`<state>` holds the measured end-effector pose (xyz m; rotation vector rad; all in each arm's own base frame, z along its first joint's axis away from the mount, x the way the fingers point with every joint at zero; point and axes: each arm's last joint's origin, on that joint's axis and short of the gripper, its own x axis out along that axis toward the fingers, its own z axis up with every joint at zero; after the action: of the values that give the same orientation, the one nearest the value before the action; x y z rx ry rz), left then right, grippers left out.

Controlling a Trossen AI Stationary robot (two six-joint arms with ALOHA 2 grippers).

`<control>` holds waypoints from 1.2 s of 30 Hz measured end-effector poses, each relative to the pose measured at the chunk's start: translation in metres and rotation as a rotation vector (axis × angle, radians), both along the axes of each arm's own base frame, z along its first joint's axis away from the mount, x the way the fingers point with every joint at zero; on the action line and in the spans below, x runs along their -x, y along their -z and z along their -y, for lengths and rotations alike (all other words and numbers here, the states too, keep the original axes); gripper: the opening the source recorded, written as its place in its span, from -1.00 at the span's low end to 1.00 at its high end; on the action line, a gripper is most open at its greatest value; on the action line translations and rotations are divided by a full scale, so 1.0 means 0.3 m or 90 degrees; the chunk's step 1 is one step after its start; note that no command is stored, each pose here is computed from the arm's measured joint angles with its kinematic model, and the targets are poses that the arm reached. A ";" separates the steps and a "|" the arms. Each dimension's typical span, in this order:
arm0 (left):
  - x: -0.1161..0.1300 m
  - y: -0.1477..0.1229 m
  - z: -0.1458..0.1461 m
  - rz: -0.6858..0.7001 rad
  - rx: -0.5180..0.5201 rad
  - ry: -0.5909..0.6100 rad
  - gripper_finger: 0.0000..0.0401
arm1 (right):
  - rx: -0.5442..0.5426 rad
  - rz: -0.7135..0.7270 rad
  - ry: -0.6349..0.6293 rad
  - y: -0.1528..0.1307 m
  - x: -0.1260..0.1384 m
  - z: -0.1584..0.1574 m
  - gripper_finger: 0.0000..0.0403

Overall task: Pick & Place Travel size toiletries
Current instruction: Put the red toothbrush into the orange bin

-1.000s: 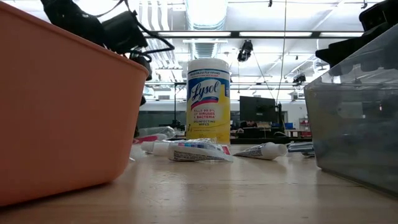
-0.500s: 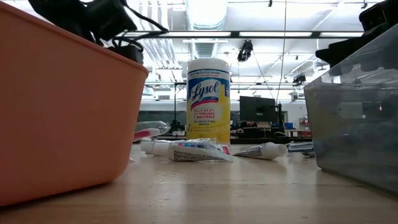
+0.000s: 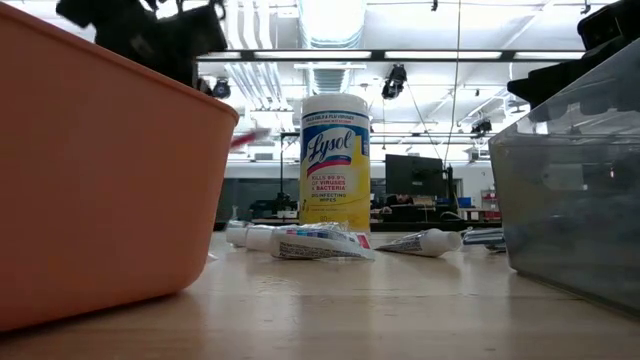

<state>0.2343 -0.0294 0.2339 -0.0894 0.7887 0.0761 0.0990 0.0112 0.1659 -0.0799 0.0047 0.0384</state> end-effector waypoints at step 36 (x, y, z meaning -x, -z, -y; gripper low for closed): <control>0.000 -0.175 0.292 0.201 0.144 0.161 -0.99 | 0.001 0.000 0.000 0.000 0.000 0.000 -0.09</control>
<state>0.2342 -0.1170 0.2864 -0.2096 0.4846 -0.2626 0.0990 0.0112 0.1659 -0.0818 0.0047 0.0380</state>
